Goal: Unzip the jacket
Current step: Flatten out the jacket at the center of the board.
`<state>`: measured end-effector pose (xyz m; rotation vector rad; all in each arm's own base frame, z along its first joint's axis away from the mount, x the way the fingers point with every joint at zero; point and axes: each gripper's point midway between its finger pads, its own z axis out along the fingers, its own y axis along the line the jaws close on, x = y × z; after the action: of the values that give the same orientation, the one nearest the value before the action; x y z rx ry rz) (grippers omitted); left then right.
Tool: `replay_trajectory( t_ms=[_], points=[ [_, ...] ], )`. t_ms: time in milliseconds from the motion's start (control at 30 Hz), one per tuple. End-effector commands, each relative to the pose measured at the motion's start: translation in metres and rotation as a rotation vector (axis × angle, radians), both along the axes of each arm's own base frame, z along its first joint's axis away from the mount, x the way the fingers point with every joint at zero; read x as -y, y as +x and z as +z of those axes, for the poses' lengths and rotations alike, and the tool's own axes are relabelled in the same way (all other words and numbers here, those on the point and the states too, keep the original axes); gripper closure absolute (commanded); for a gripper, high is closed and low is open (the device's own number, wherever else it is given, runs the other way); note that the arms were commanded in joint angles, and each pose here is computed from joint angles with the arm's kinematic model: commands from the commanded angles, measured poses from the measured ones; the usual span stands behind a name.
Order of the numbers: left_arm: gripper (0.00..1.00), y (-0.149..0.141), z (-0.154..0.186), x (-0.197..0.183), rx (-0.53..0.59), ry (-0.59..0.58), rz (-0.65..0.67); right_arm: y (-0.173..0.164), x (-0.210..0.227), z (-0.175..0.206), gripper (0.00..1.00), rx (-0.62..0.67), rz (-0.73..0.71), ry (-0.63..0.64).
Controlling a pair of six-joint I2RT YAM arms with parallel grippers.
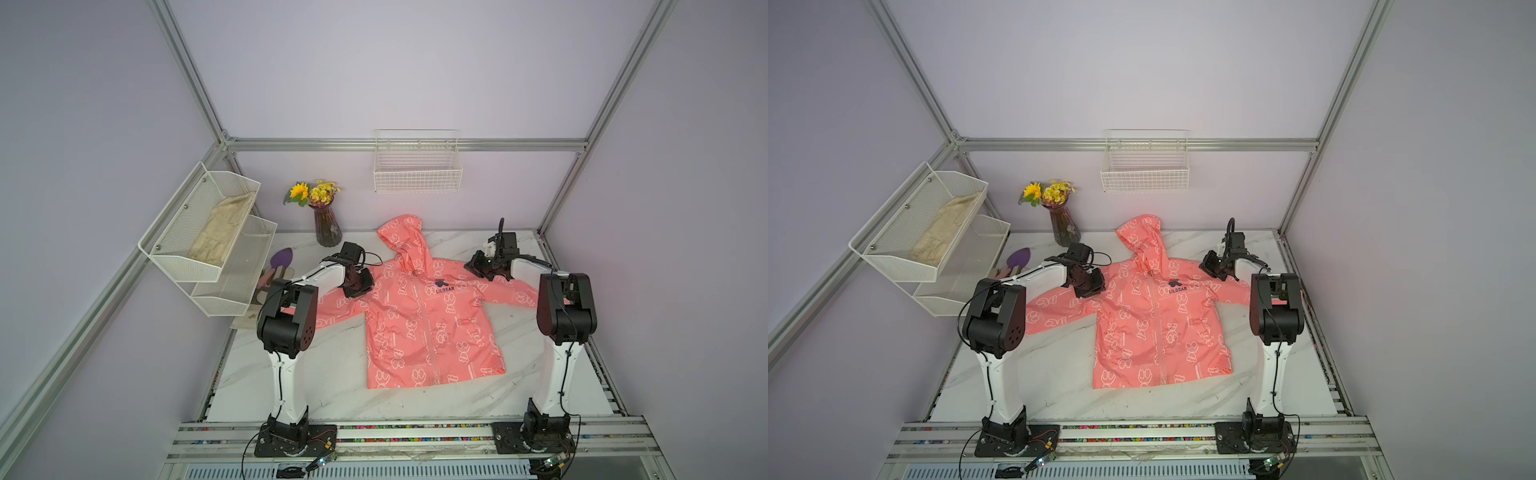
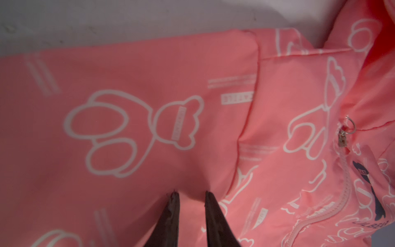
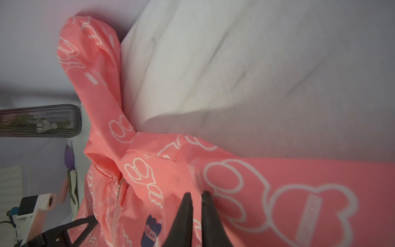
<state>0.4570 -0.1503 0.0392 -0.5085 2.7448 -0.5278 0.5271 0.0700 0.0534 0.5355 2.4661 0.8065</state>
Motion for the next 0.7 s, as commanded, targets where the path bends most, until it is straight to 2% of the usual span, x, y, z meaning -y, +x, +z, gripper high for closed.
replay_trajectory(
  t_ms=[0,200,433,533,600,667],
  points=[
    [0.78,-0.011,-0.009,-0.016,-0.021,0.006,0.044,-0.032,0.016,-0.036,0.91,-0.118,-0.040,-0.032],
    [0.81,-0.049,-0.031,-0.034,-0.090,0.032,0.082,-0.099,0.007,-0.064,0.93,-0.250,-0.032,0.020],
    [0.82,-0.099,-0.035,-0.055,-0.130,0.062,0.123,-0.155,0.016,-0.045,0.93,-0.272,-0.074,-0.037],
    [0.82,-0.110,-0.021,-0.059,-0.095,0.061,0.122,-0.151,0.021,-0.017,0.87,-0.195,-0.079,-0.066],
    [0.81,-0.106,-0.003,-0.057,-0.038,0.056,0.100,-0.129,0.021,0.010,0.75,-0.107,-0.060,-0.084],
    [0.74,-0.095,0.020,-0.055,0.034,0.055,0.076,-0.102,0.010,0.037,0.63,-0.007,0.016,-0.085]
  ],
)
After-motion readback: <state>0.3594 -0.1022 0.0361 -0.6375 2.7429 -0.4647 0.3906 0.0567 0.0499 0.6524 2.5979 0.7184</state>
